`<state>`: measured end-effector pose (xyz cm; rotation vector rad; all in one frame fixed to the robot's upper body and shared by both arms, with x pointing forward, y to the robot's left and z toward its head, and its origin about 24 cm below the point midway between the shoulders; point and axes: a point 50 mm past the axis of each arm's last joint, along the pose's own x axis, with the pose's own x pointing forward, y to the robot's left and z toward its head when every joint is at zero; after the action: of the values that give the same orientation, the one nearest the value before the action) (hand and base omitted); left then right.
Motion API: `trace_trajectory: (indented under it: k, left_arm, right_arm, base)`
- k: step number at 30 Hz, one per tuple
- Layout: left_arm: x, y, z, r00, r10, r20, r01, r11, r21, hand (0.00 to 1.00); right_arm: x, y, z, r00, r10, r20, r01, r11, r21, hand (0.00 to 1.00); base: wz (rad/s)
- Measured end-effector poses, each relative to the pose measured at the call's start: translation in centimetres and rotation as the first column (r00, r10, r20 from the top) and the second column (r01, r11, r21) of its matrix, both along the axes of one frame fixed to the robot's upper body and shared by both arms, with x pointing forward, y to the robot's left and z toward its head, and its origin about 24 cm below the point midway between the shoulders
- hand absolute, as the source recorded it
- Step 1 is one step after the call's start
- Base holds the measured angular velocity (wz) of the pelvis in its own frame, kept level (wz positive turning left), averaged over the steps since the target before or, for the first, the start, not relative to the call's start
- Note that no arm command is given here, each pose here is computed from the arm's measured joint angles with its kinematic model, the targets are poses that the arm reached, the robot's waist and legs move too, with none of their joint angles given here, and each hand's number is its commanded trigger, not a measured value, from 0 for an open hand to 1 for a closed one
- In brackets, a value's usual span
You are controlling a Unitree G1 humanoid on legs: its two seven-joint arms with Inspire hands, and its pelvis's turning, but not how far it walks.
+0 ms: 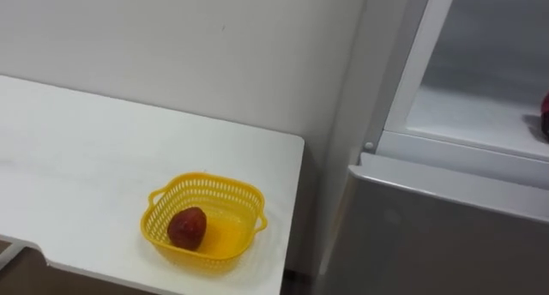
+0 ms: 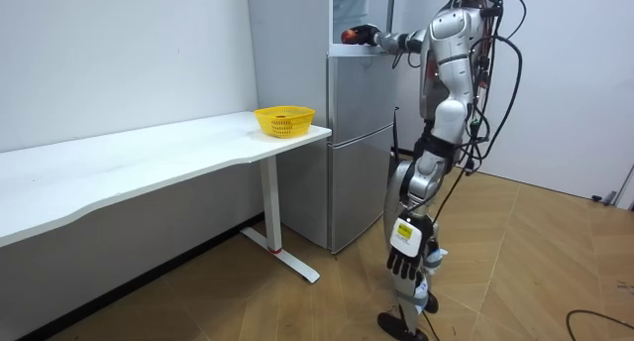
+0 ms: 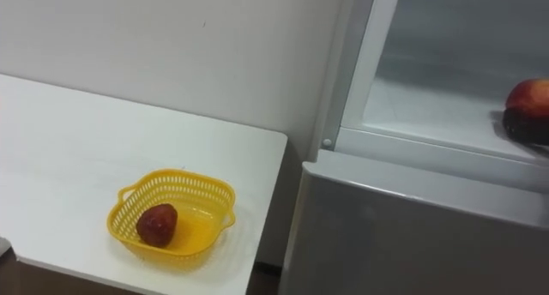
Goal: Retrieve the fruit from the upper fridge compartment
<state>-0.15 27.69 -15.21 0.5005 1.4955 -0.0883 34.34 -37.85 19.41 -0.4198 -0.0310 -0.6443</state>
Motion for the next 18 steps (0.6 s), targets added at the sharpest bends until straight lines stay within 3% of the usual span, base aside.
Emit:
trace_trajectory:
  k: [5, 18]
  left_arm:
    - [-0.1, 0.1, 0.1, 1.000, 0.005, 0.017, -0.005, 1.000, -0.001, 0.00]
    - [-0.4, -0.7, -0.1, 0.998, 0.043, 0.052, -0.042, 0.999, -0.012, 0.00]
  right_arm:
    - [0.4, 1.2, 0.4, 0.998, 0.068, 0.019, -0.067, 0.997, -0.023, 1.00]
    - [-0.5, 10.0, -0.2, 0.912, 0.389, 0.134, -0.365, 0.915, -0.172, 1.00]
  base:
    - [-0.07]
    - [-0.04]
